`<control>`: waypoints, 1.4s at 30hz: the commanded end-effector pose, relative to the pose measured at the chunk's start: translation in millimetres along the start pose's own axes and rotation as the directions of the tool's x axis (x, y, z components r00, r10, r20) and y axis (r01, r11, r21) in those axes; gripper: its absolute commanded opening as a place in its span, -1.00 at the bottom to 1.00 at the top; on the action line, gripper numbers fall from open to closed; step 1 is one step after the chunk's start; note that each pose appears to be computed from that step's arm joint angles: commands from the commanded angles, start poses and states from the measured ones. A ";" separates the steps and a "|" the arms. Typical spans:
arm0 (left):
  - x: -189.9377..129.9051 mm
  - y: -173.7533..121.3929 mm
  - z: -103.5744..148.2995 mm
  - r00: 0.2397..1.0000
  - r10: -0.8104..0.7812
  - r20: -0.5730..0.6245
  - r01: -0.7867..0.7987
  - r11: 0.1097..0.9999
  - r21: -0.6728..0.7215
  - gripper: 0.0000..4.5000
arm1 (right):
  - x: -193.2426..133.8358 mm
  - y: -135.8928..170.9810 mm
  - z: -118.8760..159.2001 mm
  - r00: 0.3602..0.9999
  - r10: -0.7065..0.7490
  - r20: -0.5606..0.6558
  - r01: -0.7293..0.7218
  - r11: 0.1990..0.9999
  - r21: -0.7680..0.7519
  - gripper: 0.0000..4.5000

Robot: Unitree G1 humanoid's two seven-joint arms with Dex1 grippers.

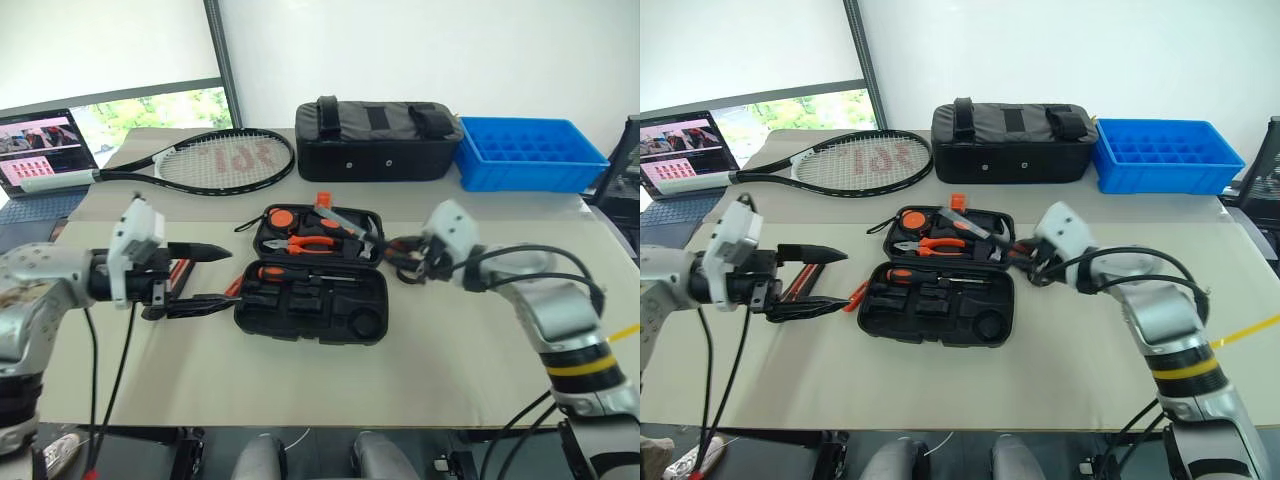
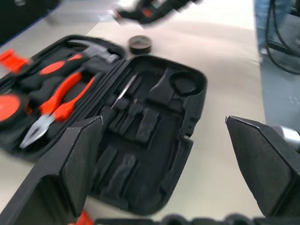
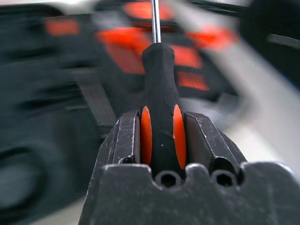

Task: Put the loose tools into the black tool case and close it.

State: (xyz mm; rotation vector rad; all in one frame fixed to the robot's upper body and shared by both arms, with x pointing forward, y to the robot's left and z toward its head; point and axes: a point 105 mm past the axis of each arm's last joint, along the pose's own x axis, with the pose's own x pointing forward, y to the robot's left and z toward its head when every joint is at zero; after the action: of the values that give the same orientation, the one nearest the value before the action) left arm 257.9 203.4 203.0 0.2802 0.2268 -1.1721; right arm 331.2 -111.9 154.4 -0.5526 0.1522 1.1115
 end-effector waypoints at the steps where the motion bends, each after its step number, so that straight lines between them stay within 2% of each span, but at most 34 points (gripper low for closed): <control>1: -14.1 -7.8 11.2 0.999 0.048 0.005 -0.049 0.998 0.037 1.00 | 11.1 3.5 4.6 0.990 0.141 -0.007 -0.140 0.982 -0.129 -0.53; 7: -18.4 -22.2 7.6 0.998 0.068 -0.004 -0.068 0.998 0.006 1.00 | 24.9 7.3 -7.9 0.968 0.244 -0.064 -0.251 0.957 -0.144 -0.53; 12: -21.2 -26.1 5.7 0.996 0.088 -0.011 -0.088 0.996 -0.006 1.00 | 34.6 1.3 -9.5 0.969 0.239 -0.067 -0.246 0.959 -0.140 -0.53; 14: -21.5 -27.1 4.8 0.996 0.089 -0.013 -0.089 0.996 -0.010 1.00 | 35.3 -1.5 -7.7 0.971 0.230 -0.063 -0.237 0.961 -0.142 -0.08; 17: -22.1 -27.6 3.0 0.996 0.089 -0.018 -0.089 0.996 -0.016 1.00 | 33.0 -3.6 -3.3 0.972 0.230 -0.049 -0.235 0.962 -0.138 0.30; 18: -22.3 -27.8 2.4 0.996 0.088 -0.020 -0.088 0.996 -0.018 1.00 | 32.1 -4.0 -1.8 0.972 0.230 -0.042 -0.233 0.963 -0.136 0.48; 21: -25.1 -28.7 -2.0 0.996 0.077 -0.045 -0.078 0.997 -0.025 1.00 | 27.1 -11.1 13.6 0.982 0.182 0.042 -0.176 0.978 -0.113 0.95; 26: -27.9 -28.1 -5.0 0.996 0.074 -0.059 -0.075 0.997 -0.028 1.00 | 27.2 -16.2 35.8 0.974 0.103 0.203 -0.106 0.994 0.003 0.99; 30: -22.2 -26.6 -1.7 0.997 0.064 -0.052 -0.065 0.998 -0.019 1.00 | 36.2 -13.2 44.4 0.938 0.035 0.344 -0.069 0.994 0.085 0.99; 31: -21.4 -26.3 -0.9 0.997 0.063 -0.051 -0.064 0.998 -0.017 1.00 | 38.1 -12.3 44.4 0.935 0.028 0.353 -0.064 0.994 0.089 0.77; 32: -21.0 -26.0 -0.4 0.997 0.063 -0.051 -0.064 0.998 -0.016 1.00 | 40.2 -11.8 44.0 0.933 0.018 0.359 -0.057 0.994 0.098 0.70; 36: -21.4 -25.6 0.7 0.997 0.065 -0.051 -0.065 0.998 -0.013 1.00 | 49.4 -2.8 34.2 0.936 0.016 0.350 -0.059 0.992 0.114 0.07; 37: -20.8 -25.3 0.8 0.996 0.066 -0.053 -0.066 0.998 -0.011 1.00 | 54.1 3.7 24.8 0.943 0.033 0.331 -0.077 0.990 0.121 0.04; 38: -20.7 -25.2 0.8 0.996 0.067 -0.055 -0.068 0.998 -0.010 1.00 | 58.7 11.9 13.3 0.955 0.065 0.291 -0.100 0.989 0.107 -0.24; 39: -20.6 -25.1 0.7 0.996 0.068 -0.056 -0.069 0.998 -0.009 1.00 | 61.8 20.2 2.8 0.963 0.104 0.248 -0.130 0.988 0.088 -0.30; 42: -20.8 -25.5 0.7 0.996 0.071 -0.058 -0.072 0.997 -0.010 1.00 | 67.1 31.4 -21.9 0.979 0.148 0.137 -0.159 0.984 0.078 -0.77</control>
State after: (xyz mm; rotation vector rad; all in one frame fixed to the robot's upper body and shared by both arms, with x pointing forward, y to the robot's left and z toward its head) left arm 227.1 214.0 200.5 0.2715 0.2855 -1.0876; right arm 335.2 -57.8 97.5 -0.3255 0.1420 1.2821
